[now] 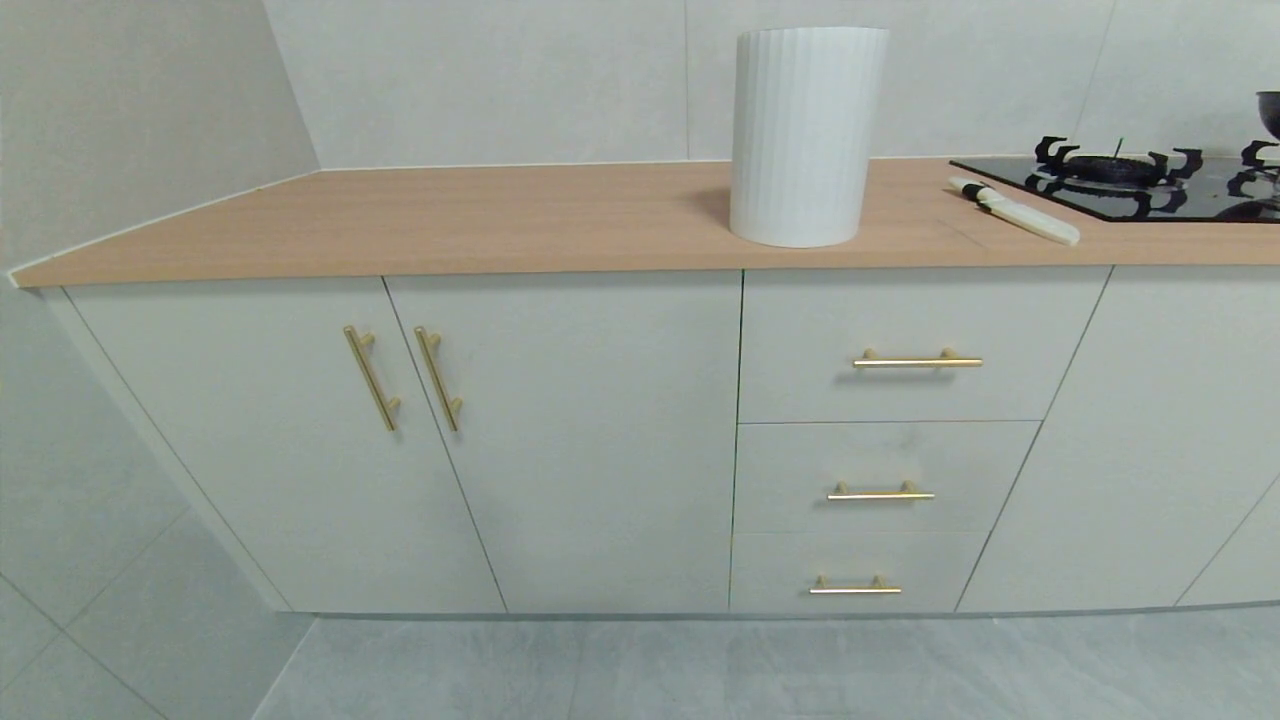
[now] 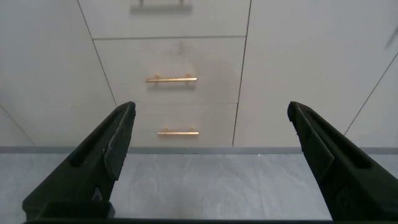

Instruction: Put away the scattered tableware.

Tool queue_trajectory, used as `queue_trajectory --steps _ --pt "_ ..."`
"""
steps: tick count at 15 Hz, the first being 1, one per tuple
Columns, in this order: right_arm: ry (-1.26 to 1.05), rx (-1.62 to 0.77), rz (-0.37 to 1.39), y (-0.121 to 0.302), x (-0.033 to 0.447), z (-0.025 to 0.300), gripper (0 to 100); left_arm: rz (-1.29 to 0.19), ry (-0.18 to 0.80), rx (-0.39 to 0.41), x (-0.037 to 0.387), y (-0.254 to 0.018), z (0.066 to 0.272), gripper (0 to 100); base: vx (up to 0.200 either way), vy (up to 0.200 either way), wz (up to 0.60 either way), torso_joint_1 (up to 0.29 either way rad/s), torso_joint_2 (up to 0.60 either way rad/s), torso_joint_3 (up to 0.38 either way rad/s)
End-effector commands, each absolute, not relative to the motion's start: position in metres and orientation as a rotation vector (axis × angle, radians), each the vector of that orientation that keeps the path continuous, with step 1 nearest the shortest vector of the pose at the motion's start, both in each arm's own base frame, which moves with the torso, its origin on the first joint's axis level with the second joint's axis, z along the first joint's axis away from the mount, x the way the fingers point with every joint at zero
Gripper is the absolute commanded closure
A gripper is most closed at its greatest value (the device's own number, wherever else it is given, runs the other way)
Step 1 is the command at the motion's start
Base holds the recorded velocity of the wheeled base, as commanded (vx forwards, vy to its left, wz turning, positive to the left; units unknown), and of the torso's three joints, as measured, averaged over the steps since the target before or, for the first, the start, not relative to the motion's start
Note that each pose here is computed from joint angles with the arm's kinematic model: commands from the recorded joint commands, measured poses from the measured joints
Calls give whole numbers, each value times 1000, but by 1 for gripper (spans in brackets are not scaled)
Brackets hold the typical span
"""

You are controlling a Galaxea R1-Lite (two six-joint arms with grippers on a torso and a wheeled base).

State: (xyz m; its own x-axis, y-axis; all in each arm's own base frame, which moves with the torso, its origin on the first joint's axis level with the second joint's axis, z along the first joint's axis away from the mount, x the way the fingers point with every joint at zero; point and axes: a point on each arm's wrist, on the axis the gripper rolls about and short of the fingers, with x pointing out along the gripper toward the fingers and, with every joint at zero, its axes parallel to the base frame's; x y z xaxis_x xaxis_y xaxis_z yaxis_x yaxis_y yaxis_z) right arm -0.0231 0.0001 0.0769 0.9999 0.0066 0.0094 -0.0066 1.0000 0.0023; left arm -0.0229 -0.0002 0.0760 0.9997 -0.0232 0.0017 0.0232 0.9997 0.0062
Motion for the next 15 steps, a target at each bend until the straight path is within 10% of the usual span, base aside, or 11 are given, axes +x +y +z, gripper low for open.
queue_trajectory --steps 1,15 --pt "0 0 9 0 -23 76 0 -21 0 6 -23 0 76 0 0 0 0 0 0 0" --pt "-2 38 -3 0 -23 76 0 -23 0 6 -23 0 76 0 0 0 0 0 0 0"
